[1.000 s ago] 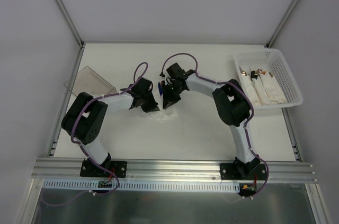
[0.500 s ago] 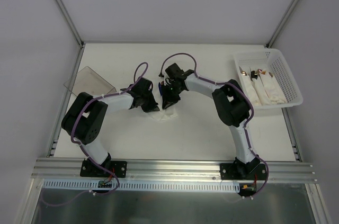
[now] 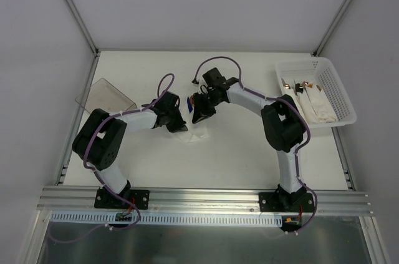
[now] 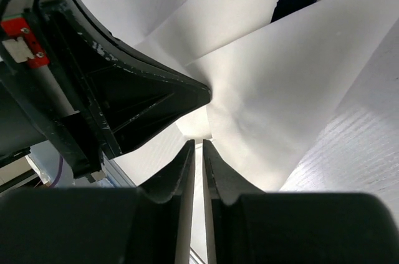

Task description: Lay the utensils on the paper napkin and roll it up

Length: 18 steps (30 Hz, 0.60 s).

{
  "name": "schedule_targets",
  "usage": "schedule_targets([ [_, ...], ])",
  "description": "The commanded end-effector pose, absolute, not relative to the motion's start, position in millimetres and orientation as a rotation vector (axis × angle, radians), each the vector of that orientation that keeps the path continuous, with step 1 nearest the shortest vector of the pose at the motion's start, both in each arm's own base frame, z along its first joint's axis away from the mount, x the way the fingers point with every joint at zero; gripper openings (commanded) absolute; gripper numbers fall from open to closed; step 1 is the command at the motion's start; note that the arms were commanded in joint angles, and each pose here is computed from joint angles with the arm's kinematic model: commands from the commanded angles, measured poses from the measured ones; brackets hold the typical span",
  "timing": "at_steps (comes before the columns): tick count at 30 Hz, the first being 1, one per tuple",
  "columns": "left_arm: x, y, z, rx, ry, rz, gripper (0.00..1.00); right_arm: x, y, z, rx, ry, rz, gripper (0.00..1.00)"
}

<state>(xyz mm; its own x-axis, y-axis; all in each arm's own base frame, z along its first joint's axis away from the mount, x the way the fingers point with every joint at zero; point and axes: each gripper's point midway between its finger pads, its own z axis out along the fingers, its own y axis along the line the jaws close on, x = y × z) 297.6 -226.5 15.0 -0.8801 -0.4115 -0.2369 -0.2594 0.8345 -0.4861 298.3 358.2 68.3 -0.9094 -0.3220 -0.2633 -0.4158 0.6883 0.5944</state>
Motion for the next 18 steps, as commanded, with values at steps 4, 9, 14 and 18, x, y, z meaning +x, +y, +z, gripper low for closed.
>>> schedule_targets([
  [4, 277, -202, -7, -0.537, 2.777, -0.494, 0.00, 297, 350, 60, -0.579, 2.786, 0.966, 0.11],
  [9, 277, -202, -8, -0.538, 2.780, -0.493, 0.00, 297, 345, 36, -0.592, 2.837, 0.893, 0.09],
  [14, 277, -202, -9, -0.540, 2.783, -0.492, 0.00, 296, 343, 21, -0.617, 2.861, 0.836, 0.09],
  [18, 276, -202, -9, -0.540, 2.783, -0.492, 0.00, 293, 339, 8, -0.638, 2.889, 0.757, 0.08],
])
